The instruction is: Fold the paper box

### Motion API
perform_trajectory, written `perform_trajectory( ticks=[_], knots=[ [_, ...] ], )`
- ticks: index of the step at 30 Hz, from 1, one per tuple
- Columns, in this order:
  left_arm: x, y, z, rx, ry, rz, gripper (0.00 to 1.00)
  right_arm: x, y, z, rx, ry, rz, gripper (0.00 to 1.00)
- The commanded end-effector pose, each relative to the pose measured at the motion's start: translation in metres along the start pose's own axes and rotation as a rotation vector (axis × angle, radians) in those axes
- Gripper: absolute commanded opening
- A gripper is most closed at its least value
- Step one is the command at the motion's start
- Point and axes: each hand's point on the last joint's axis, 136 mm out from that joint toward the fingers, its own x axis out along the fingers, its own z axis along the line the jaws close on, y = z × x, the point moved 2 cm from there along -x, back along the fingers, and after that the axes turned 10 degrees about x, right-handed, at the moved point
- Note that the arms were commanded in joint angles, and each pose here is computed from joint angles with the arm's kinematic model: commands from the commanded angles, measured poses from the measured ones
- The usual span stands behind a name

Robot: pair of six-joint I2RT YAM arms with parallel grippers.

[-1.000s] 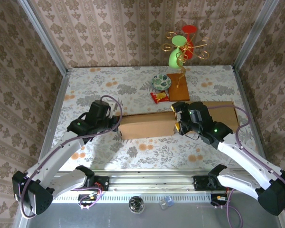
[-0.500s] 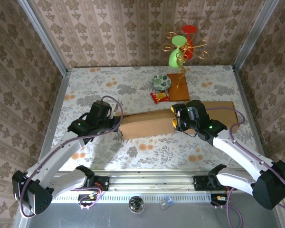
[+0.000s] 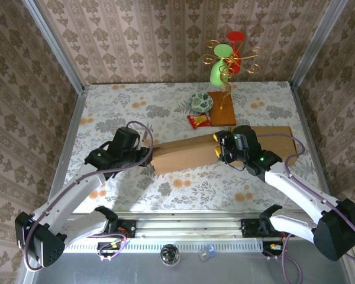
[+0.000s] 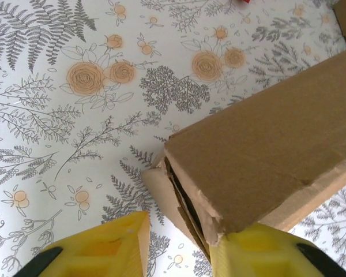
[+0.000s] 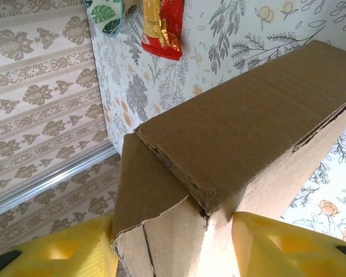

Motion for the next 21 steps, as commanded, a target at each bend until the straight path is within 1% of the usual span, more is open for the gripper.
perform_trajectory(
  ticks=[1, 6, 9, 11, 13, 15, 18, 21],
  knots=[
    [-0.013, -0.001, -0.009, -0.037, 0.056, -0.021, 0.4, 0.007, -0.009, -0.023, -0.017, 0.08, -0.026, 0.54],
    [-0.023, -0.003, -0.019, -0.108, 0.138, -0.051, 0.47, 0.012, -0.011, -0.028, -0.019, 0.098, -0.027, 0.53],
    [-0.027, -0.001, -0.024, -0.175, 0.199, -0.062, 0.52, 0.014, -0.012, -0.032, -0.021, 0.109, -0.028, 0.52],
    [-0.029, -0.002, -0.025, -0.255, 0.259, -0.095, 0.53, 0.015, -0.013, -0.036, -0.016, 0.117, -0.029, 0.51],
    [-0.034, -0.005, -0.021, -0.34, 0.286, -0.131, 0.54, 0.015, -0.014, -0.038, -0.016, 0.123, -0.029, 0.5],
    [-0.038, -0.004, -0.014, -0.418, 0.273, -0.141, 0.55, 0.014, -0.015, -0.04, -0.016, 0.13, -0.032, 0.5],
    [-0.041, -0.001, -0.002, -0.535, 0.233, -0.1, 0.57, 0.014, -0.017, -0.044, -0.015, 0.139, -0.036, 0.48],
    [-0.041, -0.005, -0.002, -0.573, 0.239, -0.072, 0.58, 0.014, -0.018, -0.047, -0.014, 0.147, -0.04, 0.47]
  ],
)
